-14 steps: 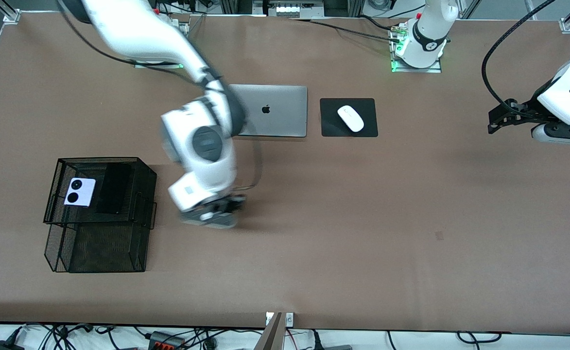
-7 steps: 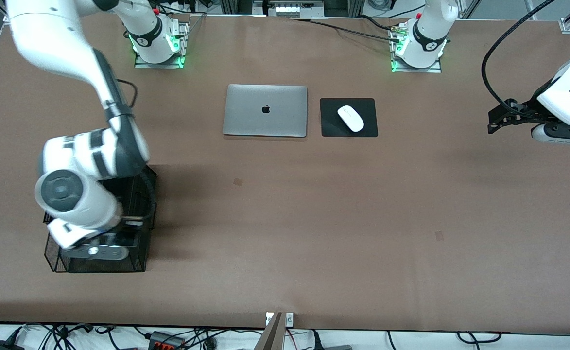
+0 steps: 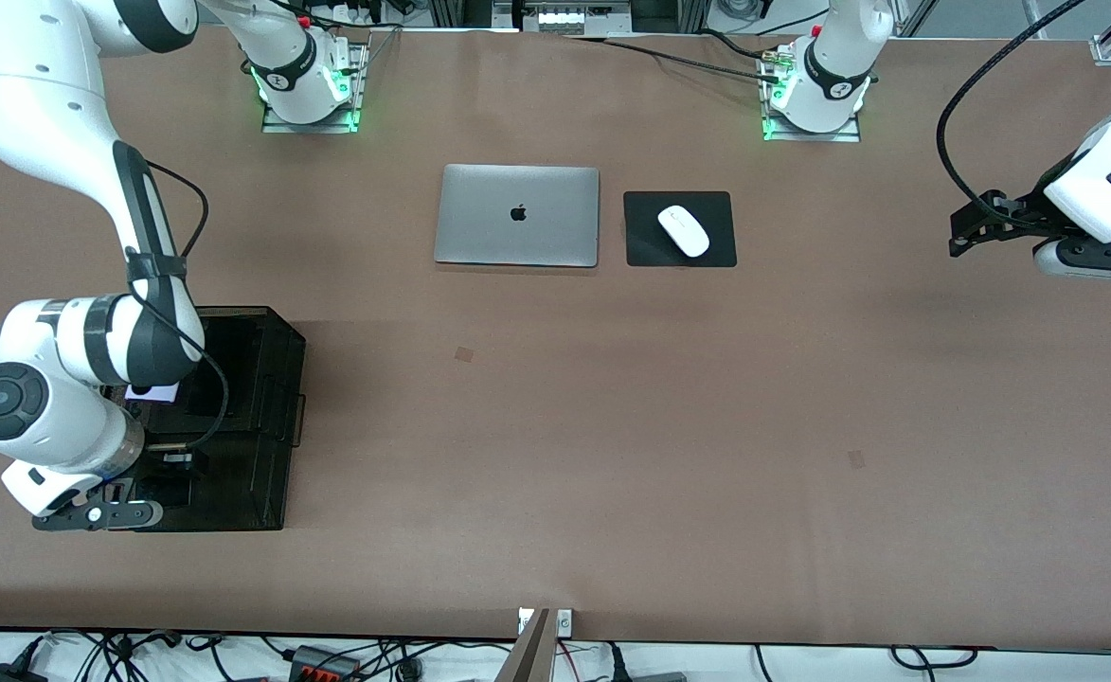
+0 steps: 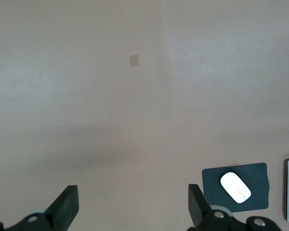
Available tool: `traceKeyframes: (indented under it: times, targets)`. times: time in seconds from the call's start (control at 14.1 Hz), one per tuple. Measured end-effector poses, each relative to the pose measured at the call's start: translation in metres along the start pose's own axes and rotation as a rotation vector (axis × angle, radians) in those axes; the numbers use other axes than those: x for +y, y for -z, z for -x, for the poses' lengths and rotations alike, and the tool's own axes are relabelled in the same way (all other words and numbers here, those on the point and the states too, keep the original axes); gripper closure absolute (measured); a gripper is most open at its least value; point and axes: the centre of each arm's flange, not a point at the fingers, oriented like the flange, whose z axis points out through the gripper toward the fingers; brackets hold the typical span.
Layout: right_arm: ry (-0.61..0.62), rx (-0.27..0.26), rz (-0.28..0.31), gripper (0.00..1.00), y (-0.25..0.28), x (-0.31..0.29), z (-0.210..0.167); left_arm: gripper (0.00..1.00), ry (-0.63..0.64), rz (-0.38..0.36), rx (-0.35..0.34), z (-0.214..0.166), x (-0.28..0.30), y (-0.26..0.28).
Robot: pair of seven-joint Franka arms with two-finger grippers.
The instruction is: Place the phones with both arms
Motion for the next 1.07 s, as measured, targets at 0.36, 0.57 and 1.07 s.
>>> traceKeyframes:
  times: [0.36, 0.57, 1.07]
  targets:
    - [0.028, -0.041, -0.015, 0.19, -0.035, -0.011, 0.010, 0.00, 0.000, 0.000, -0.001, 0.000, 0.000, 0.000]
    - [0.008, -0.090, -0.047, 0.18, -0.058, -0.009, 0.024, 0.00, 0.000, 0.000, -0.002, 0.000, 0.000, 0.000]
    - [-0.050, 0.073, -0.063, 0.00, 0.069, 0.023, -0.003, 0.00, 0.000, 0.000, -0.001, 0.000, 0.000, 0.000]
